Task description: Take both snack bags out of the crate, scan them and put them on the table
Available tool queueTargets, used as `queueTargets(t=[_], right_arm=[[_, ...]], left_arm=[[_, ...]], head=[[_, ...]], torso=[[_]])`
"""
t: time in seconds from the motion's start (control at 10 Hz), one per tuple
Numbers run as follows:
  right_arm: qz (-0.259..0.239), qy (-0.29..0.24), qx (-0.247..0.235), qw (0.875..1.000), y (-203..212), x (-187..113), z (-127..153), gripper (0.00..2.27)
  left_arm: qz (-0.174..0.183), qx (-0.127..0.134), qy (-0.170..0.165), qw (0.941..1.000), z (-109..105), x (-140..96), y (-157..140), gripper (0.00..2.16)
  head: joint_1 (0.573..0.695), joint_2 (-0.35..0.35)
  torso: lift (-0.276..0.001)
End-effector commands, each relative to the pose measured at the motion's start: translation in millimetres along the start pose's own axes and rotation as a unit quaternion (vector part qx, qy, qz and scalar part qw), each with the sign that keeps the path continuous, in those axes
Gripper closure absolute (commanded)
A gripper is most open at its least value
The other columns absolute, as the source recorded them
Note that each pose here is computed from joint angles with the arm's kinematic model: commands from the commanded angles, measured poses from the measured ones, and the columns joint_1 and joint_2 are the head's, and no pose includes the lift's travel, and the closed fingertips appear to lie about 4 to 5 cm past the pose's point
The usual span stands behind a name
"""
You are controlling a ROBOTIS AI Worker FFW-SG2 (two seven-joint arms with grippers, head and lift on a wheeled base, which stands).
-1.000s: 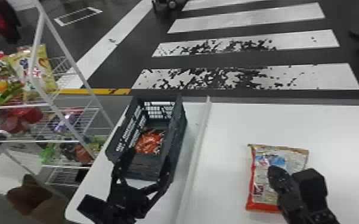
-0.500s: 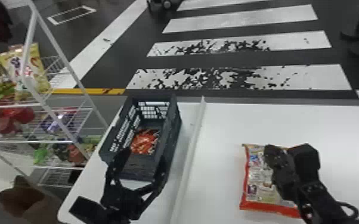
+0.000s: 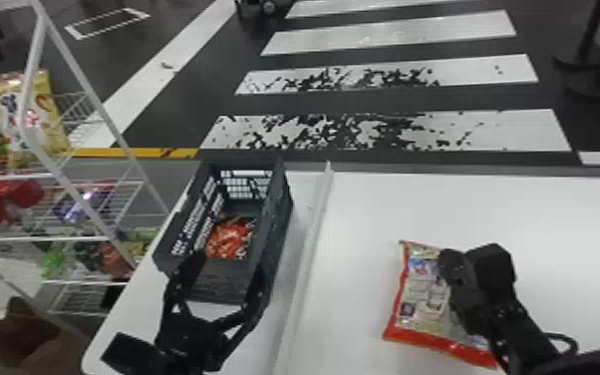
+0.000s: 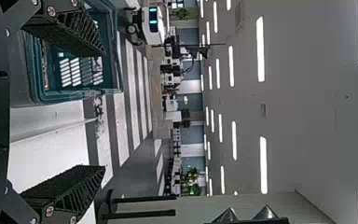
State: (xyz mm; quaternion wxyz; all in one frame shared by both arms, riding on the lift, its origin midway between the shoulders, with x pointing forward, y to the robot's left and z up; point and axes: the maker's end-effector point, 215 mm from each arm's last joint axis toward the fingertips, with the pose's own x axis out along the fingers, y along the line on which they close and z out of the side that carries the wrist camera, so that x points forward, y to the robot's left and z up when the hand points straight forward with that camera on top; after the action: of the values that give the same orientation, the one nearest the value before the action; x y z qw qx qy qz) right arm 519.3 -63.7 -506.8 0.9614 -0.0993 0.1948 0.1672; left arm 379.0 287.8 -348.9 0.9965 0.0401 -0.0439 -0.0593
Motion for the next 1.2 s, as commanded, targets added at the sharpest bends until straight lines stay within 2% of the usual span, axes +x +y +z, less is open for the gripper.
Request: queueTargets(t=[0.0, 0.7, 1.1], right_arm=[[0.001, 0.002, -0.002, 1.0, 1, 3, -6, 2.26], [0.01, 0.009, -0.013, 1.0, 3, 10, -22, 2.26], [0.007, -0.049, -0.004, 0.999, 3, -15, 44, 2.26]], left_arm=[[0.0, 0.0, -0.001, 1.0, 1, 0, 0, 0.14], [0.002, 0.0, -0.001, 1.0, 0, 0, 1, 0.14], [0.004, -0.001, -0.004, 1.0, 3, 0, 3, 0.14]], head=[[0.695, 0.274], [0.695, 0.275], [0.695, 0.28]], torso=[[-0.092], [-0.092], [-0.092]])
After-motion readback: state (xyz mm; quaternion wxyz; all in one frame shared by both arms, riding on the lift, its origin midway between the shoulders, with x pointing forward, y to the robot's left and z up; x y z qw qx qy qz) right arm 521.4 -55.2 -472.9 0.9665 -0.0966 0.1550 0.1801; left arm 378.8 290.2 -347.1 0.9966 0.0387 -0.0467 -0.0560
